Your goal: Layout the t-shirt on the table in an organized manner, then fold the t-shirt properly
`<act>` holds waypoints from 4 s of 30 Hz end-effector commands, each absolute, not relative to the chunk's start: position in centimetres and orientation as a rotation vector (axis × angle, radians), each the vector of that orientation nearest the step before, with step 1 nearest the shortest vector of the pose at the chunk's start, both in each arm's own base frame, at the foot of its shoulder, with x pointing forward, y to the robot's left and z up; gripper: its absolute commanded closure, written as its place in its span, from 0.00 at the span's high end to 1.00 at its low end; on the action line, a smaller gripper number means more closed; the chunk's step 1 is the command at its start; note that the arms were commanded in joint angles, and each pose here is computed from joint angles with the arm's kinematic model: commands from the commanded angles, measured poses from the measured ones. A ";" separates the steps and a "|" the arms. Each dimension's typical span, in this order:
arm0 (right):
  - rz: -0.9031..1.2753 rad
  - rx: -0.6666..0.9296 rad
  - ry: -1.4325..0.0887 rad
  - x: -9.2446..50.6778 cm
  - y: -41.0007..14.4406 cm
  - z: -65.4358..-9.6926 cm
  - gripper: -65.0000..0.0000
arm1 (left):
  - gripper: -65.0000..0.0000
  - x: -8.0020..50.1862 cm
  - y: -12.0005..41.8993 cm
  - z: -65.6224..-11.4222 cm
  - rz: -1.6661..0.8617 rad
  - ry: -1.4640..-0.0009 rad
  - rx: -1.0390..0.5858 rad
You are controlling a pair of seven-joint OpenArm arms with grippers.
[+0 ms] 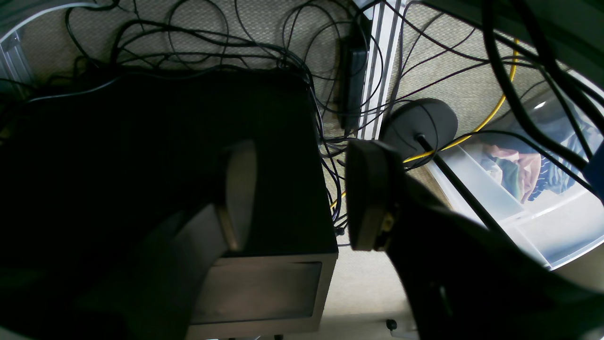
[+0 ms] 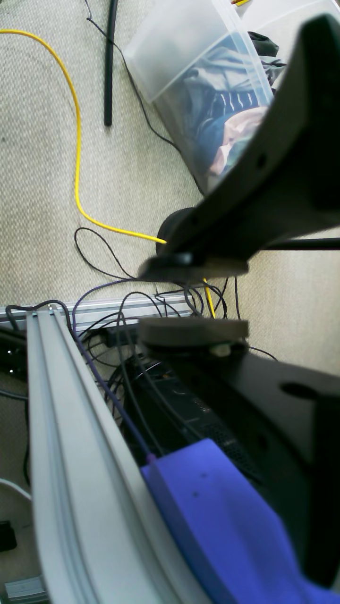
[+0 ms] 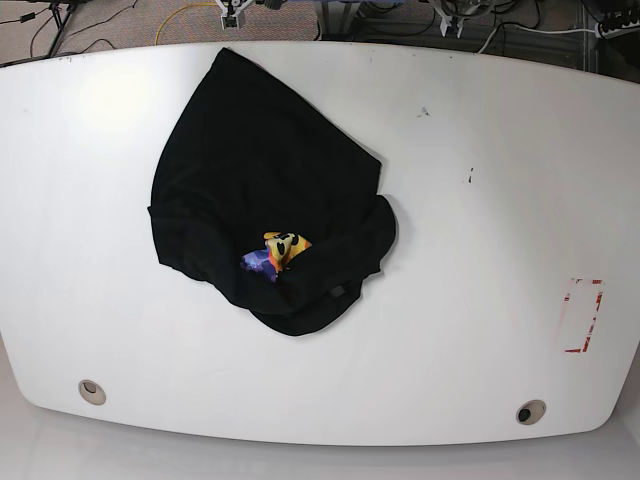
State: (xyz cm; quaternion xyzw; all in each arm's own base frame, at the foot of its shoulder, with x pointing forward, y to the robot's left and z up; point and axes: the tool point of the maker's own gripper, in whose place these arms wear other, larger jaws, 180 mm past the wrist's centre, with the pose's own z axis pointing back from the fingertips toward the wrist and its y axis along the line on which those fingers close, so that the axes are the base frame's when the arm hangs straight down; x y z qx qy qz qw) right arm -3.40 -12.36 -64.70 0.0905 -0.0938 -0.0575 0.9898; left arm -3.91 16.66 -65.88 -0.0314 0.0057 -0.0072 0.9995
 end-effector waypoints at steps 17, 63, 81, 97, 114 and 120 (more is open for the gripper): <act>-0.128 0.182 -0.188 -4.0 -12.5 -64.6 0.19 | 0.43 -4.2 16.3 -65.9 -0.008 0.019 -0.068; -0.104 0.155 -0.385 -3.3 -11.2 -59.3 0.20 | 0.42 -3.0 16.7 -61.2 -0.086 -0.272 -0.057; -0.026 0.081 -0.476 -3.5 -12.8 -50.2 0.20 | 0.42 -3.8 18.2 -50.4 -0.192 -0.471 -0.020; -0.059 0.059 -0.578 -3.2 -13.9 -43.0 0.20 | 0.43 -1.2 18.7 -40.5 -0.145 -0.648 -0.004; -0.026 0.035 -0.786 3.4 -14.5 -38.4 0.20 | 0.43 6.0 20.9 -34.8 -0.127 -0.893 0.071; -0.027 0.004 -0.854 6.0 -15.7 -38.0 0.20 | 0.42 8.8 21.0 -34.2 -0.125 -0.973 0.078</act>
